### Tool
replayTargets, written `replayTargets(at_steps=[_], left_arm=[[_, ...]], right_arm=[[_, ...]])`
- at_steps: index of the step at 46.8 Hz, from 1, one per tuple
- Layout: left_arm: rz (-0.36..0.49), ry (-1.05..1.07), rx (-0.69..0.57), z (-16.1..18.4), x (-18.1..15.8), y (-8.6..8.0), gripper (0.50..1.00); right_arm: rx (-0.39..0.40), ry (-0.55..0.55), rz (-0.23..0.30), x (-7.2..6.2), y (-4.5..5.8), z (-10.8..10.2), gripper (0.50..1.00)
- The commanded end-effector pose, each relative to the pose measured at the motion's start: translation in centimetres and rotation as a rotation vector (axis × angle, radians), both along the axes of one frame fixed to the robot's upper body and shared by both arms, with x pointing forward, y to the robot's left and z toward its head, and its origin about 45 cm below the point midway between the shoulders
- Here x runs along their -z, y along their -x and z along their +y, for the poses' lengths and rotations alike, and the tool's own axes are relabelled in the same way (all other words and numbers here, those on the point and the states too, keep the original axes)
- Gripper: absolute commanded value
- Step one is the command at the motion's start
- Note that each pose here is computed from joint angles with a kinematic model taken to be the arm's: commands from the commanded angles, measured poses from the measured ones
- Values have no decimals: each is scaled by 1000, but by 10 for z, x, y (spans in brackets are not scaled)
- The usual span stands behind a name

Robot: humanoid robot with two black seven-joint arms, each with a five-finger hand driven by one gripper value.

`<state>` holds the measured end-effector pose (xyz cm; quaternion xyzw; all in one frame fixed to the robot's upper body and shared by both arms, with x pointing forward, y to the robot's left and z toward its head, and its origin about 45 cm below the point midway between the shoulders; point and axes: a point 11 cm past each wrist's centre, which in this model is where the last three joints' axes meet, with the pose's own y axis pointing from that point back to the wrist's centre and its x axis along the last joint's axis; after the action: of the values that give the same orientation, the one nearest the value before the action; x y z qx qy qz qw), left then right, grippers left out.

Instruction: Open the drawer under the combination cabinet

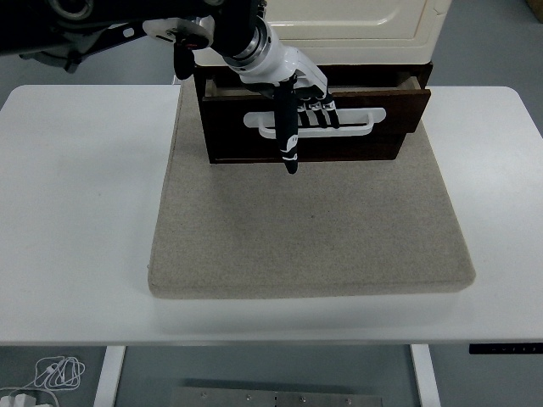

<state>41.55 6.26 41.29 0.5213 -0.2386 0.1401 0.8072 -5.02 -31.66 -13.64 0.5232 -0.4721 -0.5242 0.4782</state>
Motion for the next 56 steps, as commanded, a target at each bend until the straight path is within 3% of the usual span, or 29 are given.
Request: replayTargets(at_steps=[1, 27, 56], left_arm=[[-2, 1, -3, 1, 0, -1, 1000], [-8, 6, -13, 2, 1, -2, 1000], [34, 7, 46, -3, -3, 7, 1000]], right_arm=[[0, 0, 0, 0, 0, 0, 926], [0, 0, 0, 0, 0, 0, 926], [0, 0, 0, 0, 0, 0, 926]])
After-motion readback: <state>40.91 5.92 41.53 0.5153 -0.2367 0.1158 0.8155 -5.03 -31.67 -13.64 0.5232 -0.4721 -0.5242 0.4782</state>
